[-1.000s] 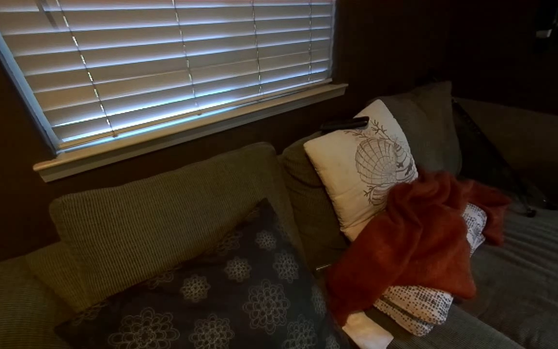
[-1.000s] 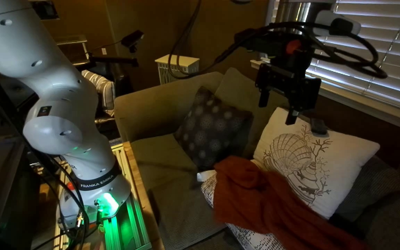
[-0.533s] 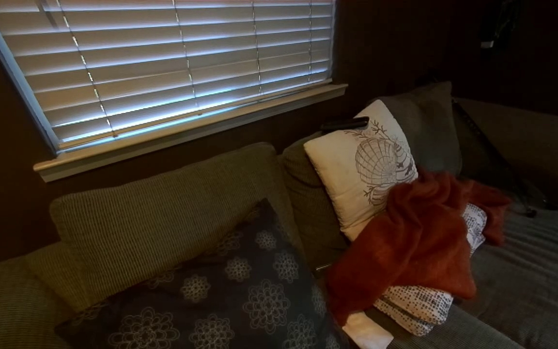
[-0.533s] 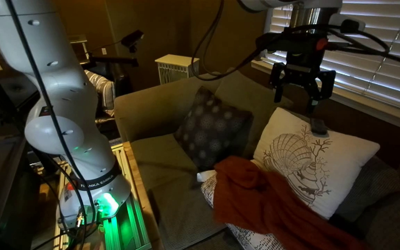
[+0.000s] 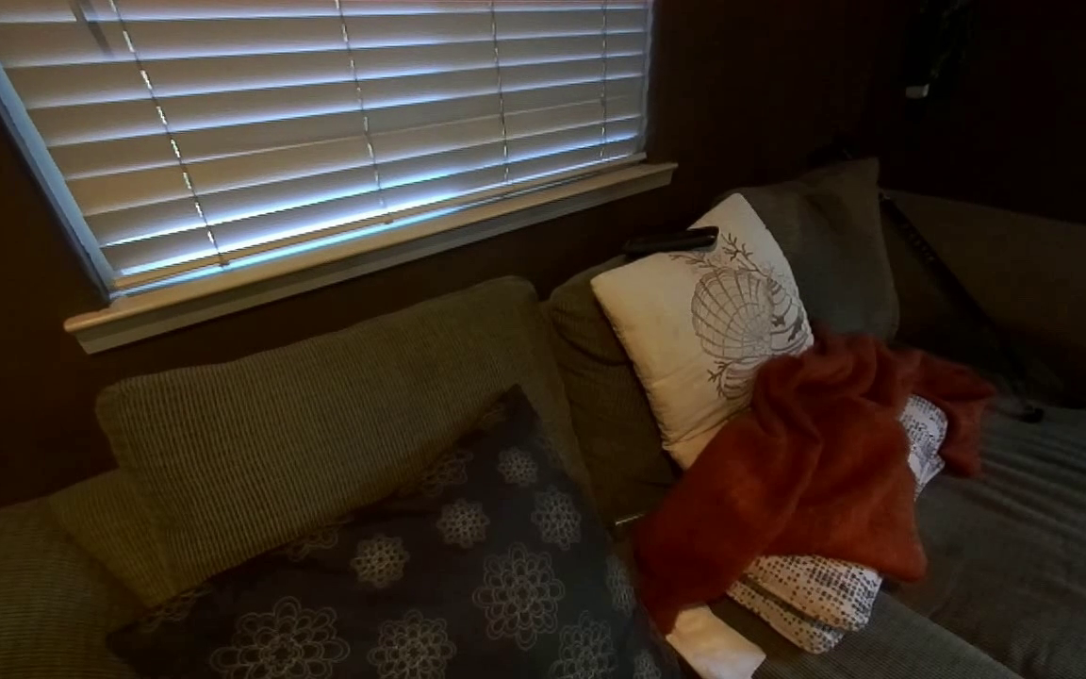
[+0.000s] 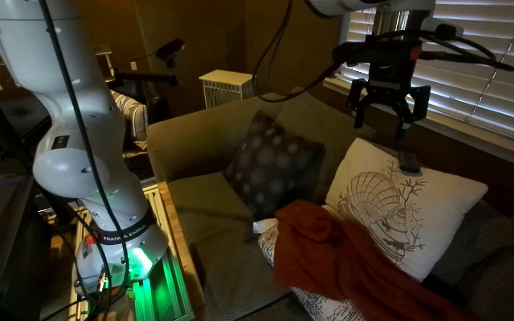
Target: Remove the black remote from the white pillow, place it on the brown fleece and then cover the remote with the fleece
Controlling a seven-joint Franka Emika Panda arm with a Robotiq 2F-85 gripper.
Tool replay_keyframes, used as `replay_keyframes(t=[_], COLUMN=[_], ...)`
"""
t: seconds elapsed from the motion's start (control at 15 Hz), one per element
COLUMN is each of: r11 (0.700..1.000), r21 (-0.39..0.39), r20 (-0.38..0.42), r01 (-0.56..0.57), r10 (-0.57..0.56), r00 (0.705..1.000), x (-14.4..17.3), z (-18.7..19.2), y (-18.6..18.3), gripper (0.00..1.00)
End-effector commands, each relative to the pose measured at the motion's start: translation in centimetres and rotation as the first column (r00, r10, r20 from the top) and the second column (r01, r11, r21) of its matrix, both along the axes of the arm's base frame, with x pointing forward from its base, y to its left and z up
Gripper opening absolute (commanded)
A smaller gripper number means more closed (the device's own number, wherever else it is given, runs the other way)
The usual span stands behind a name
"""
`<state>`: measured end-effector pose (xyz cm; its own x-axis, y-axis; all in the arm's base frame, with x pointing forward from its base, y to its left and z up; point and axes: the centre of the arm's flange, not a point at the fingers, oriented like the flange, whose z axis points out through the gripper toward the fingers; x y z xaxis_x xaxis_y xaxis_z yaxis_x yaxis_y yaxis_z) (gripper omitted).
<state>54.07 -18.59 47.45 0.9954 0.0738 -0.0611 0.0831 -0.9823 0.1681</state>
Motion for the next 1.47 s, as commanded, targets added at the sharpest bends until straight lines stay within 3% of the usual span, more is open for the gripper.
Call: replay_keyframes(t=[0.0, 0.27, 0.6, 1.13, 1.4], r11=[1.0, 1.0, 0.995, 0.957, 0.928], r21=[0.0, -0.019, -0.049, -0.076, -0.04], r20=[0.0, 0.019, 0.111, 0.215, 0.237], r01=[0.0, -0.009, -0.085, -0.279, -0.37], r10=[0.0, 0.01, 0.09, 0.289, 0.369], r00=[1.0, 1.0, 0.99, 0.933, 0.899], x=[0.0, 0.7, 3.0, 8.6, 11.9], z=[0.0, 0.0, 0.1, -1.2, -2.5], y=[0.0, -0.3, -1.2, -2.4, -1.3], gripper=[1.0, 1.0, 1.0, 1.0, 1.0])
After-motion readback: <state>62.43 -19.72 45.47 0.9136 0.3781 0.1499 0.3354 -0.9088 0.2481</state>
